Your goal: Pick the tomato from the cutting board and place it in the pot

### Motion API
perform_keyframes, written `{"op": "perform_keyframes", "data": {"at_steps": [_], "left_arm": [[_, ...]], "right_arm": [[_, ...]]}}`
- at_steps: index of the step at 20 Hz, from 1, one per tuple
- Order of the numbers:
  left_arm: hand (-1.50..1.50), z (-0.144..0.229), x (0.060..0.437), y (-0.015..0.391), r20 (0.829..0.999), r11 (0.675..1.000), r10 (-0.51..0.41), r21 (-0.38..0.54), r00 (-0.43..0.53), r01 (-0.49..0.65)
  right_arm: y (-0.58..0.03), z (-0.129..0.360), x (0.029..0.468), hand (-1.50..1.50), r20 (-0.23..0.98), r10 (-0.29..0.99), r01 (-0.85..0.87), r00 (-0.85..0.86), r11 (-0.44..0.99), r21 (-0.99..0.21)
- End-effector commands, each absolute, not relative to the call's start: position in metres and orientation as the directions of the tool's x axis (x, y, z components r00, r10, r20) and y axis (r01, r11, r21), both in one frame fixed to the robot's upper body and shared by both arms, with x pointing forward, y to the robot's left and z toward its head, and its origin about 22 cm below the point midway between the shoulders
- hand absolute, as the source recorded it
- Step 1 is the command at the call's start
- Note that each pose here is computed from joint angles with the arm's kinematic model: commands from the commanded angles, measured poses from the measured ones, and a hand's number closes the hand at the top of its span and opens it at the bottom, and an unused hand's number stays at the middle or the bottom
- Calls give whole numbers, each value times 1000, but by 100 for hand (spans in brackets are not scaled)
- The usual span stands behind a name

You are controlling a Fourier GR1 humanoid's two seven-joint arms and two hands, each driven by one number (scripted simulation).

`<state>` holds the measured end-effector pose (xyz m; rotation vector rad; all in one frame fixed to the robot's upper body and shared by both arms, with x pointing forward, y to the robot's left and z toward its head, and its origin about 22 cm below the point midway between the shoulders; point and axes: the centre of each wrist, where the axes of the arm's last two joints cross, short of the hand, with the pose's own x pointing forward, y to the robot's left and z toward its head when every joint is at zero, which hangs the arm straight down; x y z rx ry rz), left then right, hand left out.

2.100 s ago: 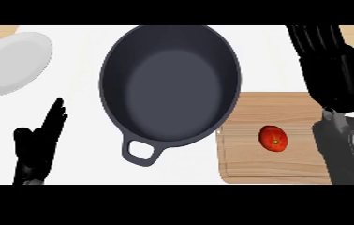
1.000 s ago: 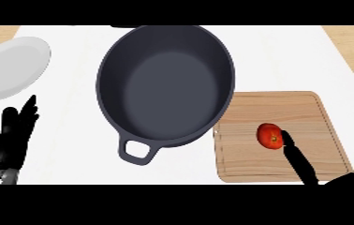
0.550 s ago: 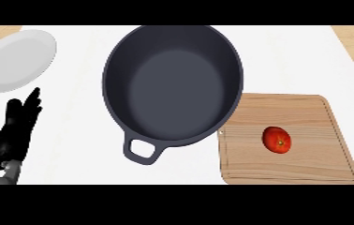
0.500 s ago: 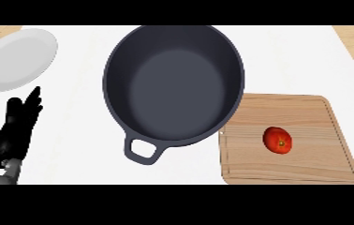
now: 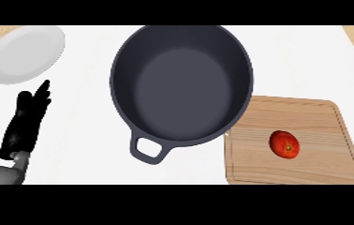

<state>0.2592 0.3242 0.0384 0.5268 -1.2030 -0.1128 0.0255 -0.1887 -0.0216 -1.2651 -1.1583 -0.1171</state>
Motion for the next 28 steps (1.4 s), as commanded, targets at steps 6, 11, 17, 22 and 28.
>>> {"op": "perform_keyframes", "data": {"at_steps": [6, 11, 17, 22, 28], "left_arm": [[0, 36, 266, 327, 854, 875, -348, 444, 386, -192], [0, 14, 251, 316, 846, 874, -354, 451, 399, -180], [0, 29, 269, 323, 857, 880, -335, 433, 392, -196], [0, 18, 266, 339, 847, 877, -341, 443, 407, -187], [0, 35, 265, 326, 845, 882, -331, 436, 419, -182]], "right_arm": [[-182, 15, 55, -150, 672, 461, 574, 580, 353, -738], [-178, 30, 105, -150, 628, 452, 523, 634, 348, -778], [-164, 39, 161, -150, 605, 481, 503, 635, 337, -796], [-156, 24, 174, -150, 576, 492, 489, 652, 308, -816], [-169, 17, 189, -150, 574, 430, 463, 697, 343, -818]]}}
